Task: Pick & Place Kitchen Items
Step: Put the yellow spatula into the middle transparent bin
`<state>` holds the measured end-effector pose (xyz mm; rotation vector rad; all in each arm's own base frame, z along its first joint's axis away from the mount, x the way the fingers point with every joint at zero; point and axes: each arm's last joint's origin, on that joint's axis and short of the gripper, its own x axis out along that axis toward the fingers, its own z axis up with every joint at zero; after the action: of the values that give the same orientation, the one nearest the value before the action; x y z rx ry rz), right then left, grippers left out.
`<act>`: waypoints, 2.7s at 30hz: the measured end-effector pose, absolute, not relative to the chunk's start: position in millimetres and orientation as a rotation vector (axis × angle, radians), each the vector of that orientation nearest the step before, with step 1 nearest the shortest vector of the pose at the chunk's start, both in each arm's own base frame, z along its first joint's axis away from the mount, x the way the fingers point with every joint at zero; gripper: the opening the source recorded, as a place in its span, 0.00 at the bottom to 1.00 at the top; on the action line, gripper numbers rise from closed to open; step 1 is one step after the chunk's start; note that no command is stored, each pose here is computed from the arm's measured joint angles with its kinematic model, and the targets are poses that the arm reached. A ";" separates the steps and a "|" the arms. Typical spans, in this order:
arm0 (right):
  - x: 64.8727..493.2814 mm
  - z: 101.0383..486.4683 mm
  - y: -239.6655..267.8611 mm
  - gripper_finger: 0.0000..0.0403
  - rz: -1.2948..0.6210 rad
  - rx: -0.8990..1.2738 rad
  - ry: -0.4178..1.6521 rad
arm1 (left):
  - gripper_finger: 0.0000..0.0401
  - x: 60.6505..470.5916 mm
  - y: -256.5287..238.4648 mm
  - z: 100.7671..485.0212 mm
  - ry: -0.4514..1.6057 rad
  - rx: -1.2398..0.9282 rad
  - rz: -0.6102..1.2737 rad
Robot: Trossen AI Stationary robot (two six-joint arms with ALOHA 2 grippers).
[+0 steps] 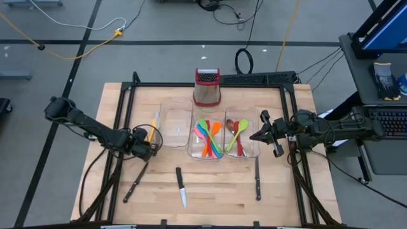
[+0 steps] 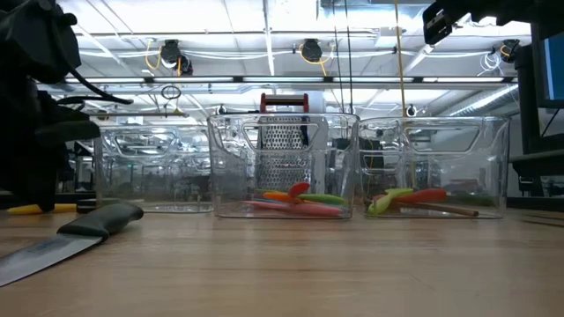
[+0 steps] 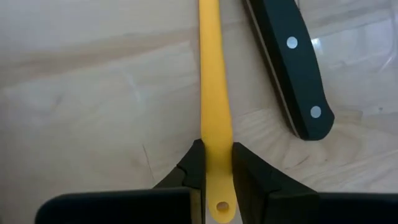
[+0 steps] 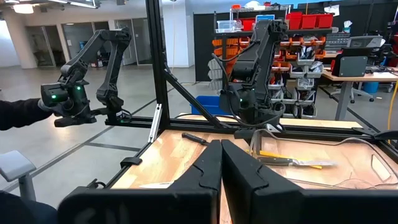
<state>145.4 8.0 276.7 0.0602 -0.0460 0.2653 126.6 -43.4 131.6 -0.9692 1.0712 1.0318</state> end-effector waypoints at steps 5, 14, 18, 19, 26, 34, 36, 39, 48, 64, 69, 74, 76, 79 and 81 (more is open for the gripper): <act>145.4 276.7 8.0 0.00 0.265 0.060 -0.046 | 0.12 125.2 -47.6 131.8 1.050 -1.010 1.051; 145.4 276.7 8.0 0.00 0.265 0.060 -0.046 | 0.13 123.6 -52.3 132.2 1.027 -1.031 1.057; 145.4 276.7 8.0 0.00 0.265 0.060 -0.046 | 0.13 122.1 -53.5 132.4 1.022 -1.042 1.075; 145.4 276.7 8.0 0.00 0.265 0.060 -0.046 | 0.13 121.3 -53.7 132.4 1.021 -1.044 1.084; 145.4 276.7 8.0 0.00 0.265 0.060 -0.046 | 0.13 117.7 -56.2 137.6 1.050 -1.047 1.134; 145.4 276.7 8.0 0.00 0.266 0.060 -0.045 | 0.13 119.3 -60.1 146.8 1.084 -1.096 1.161; 145.4 276.7 8.1 0.00 0.268 0.060 -0.045 | 0.13 119.1 -60.4 146.8 1.095 -1.101 1.161; 146.2 276.1 8.1 0.00 0.269 0.061 -0.041 | 0.13 119.0 -60.7 146.7 1.103 -1.116 1.167; 150.5 272.9 8.1 0.00 0.268 0.064 -0.016 | 0.13 116.5 -65.3 146.8 1.121 -1.121 1.157; 154.5 269.7 8.2 0.00 0.269 0.067 0.008 | 0.13 128.1 -84.0 200.3 1.146 -1.126 1.073; 154.5 269.6 8.2 0.00 0.270 0.067 0.009 | 0.13 123.8 -84.6 223.9 1.150 -1.098 1.139; 154.5 269.7 8.3 0.00 0.271 0.067 0.009 | 0.13 120.3 -84.9 228.0 1.136 -1.090 1.180; 154.5 269.6 8.3 0.00 0.271 0.067 0.009 | 0.13 121.5 -87.2 226.5 1.136 -1.088 1.180; 154.5 269.6 8.3 0.00 0.271 0.067 0.009 | 0.13 124.0 -91.4 222.2 1.152 -1.062 1.193; 154.5 269.6 8.3 0.00 0.271 0.067 0.009 | 0.13 125.3 -94.8 219.4 1.175 -1.051 1.198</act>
<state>154.5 8.3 269.6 0.0669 0.0092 0.2711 125.3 -94.8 219.4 -1.0510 1.1747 1.1983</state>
